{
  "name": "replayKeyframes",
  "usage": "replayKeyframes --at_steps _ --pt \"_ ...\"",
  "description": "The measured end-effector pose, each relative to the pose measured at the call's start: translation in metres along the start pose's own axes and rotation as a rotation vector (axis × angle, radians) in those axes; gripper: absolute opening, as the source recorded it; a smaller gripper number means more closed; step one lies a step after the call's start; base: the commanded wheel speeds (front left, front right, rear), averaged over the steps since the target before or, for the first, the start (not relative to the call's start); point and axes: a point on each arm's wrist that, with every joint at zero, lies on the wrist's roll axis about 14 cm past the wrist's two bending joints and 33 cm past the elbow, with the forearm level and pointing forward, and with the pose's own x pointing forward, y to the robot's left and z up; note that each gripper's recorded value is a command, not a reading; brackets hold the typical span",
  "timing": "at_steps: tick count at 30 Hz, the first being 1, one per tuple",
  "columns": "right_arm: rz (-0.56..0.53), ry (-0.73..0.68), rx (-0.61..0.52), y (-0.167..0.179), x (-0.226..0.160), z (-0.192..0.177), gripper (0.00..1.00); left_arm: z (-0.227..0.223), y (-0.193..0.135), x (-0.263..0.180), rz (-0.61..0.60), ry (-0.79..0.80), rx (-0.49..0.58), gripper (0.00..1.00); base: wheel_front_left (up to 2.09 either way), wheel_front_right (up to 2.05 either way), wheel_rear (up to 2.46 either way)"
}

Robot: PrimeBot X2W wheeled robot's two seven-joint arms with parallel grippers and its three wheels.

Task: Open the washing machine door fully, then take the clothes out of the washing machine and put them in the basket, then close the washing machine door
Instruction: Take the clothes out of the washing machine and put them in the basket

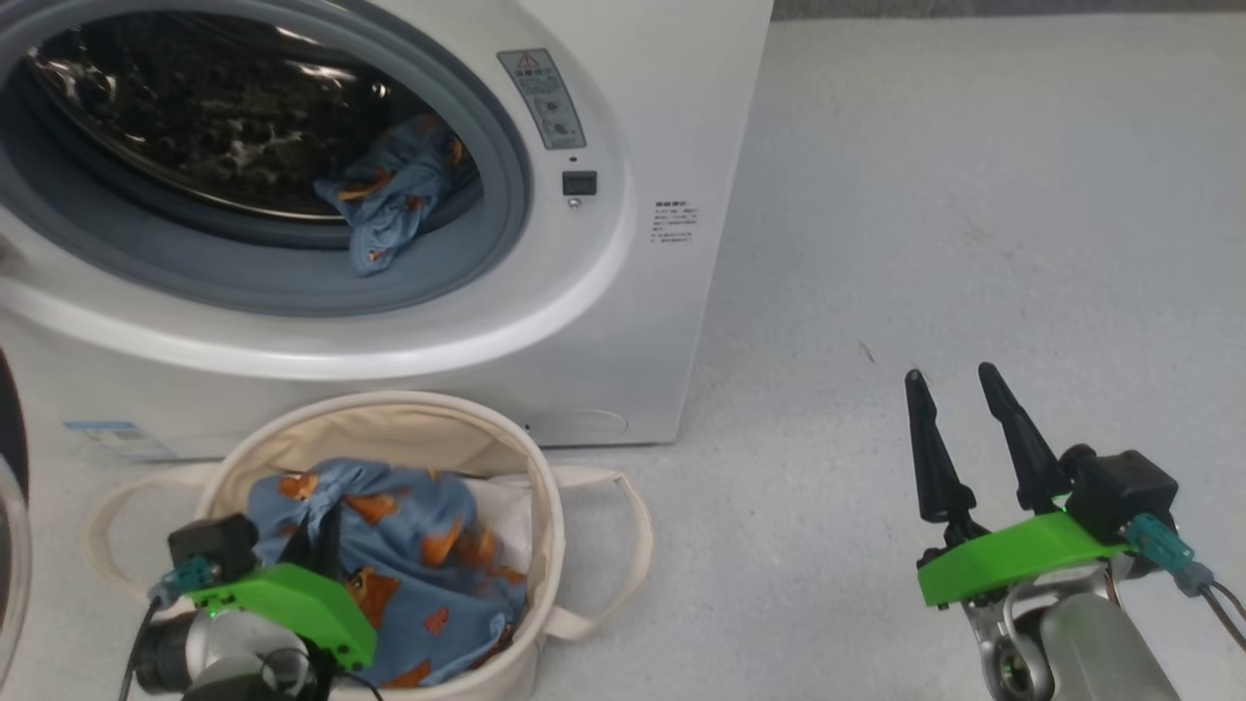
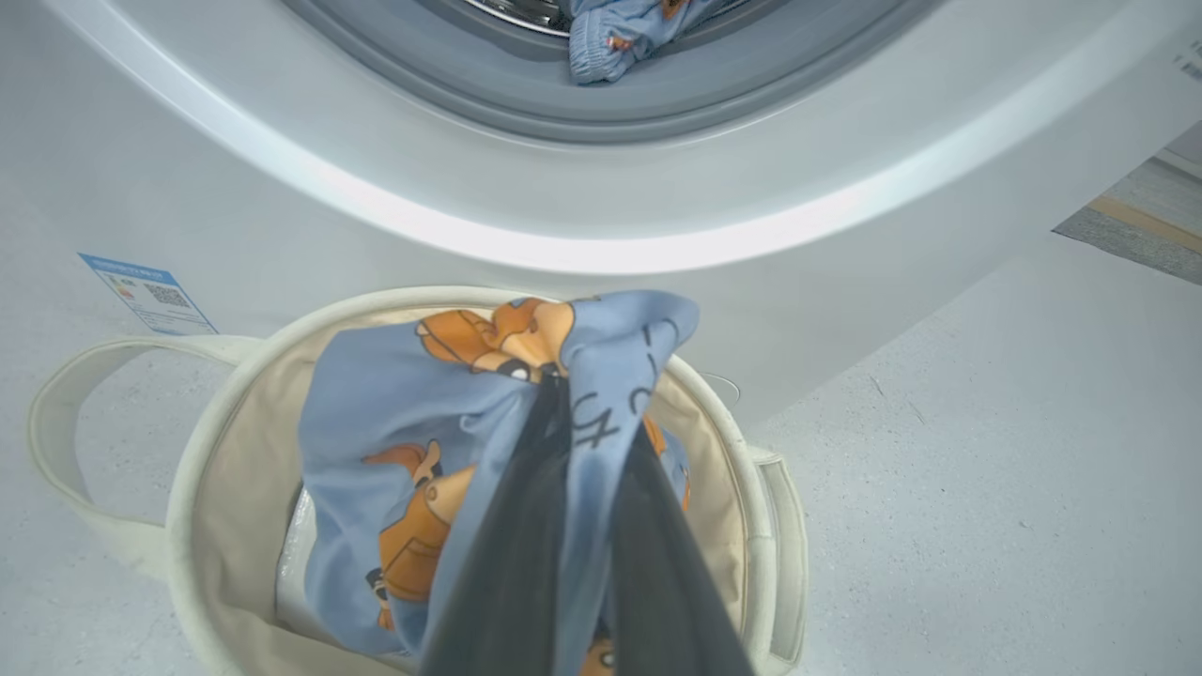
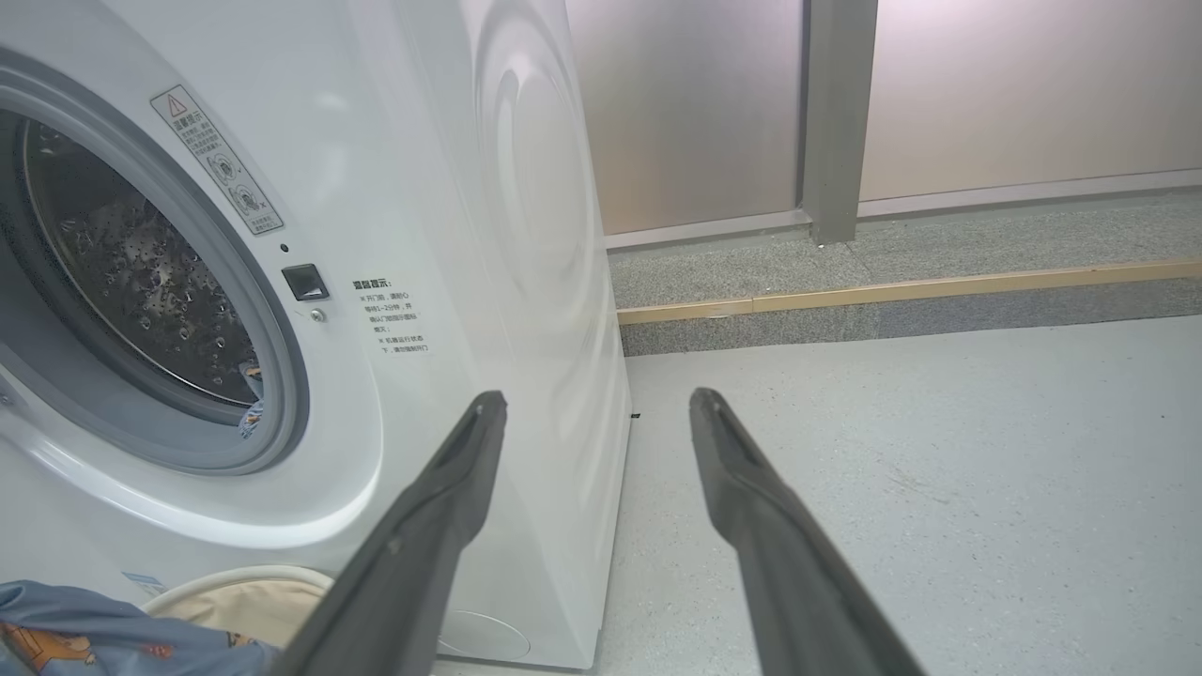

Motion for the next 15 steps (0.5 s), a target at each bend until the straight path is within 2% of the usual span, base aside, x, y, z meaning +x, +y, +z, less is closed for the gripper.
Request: replayKeyframes --at_steps 10,15 --pt "-0.031 0.005 -0.014 -0.014 0.018 -0.006 1.0 -0.019 0.015 0.044 0.043 0.096 -0.043 0.0 0.0 0.0 0.0" --pt "-0.062 0.018 -0.03 -0.026 0.024 -0.012 1.0 -0.048 0.021 0.059 0.064 0.188 -0.057 0.0 0.0 0.0 0.0"
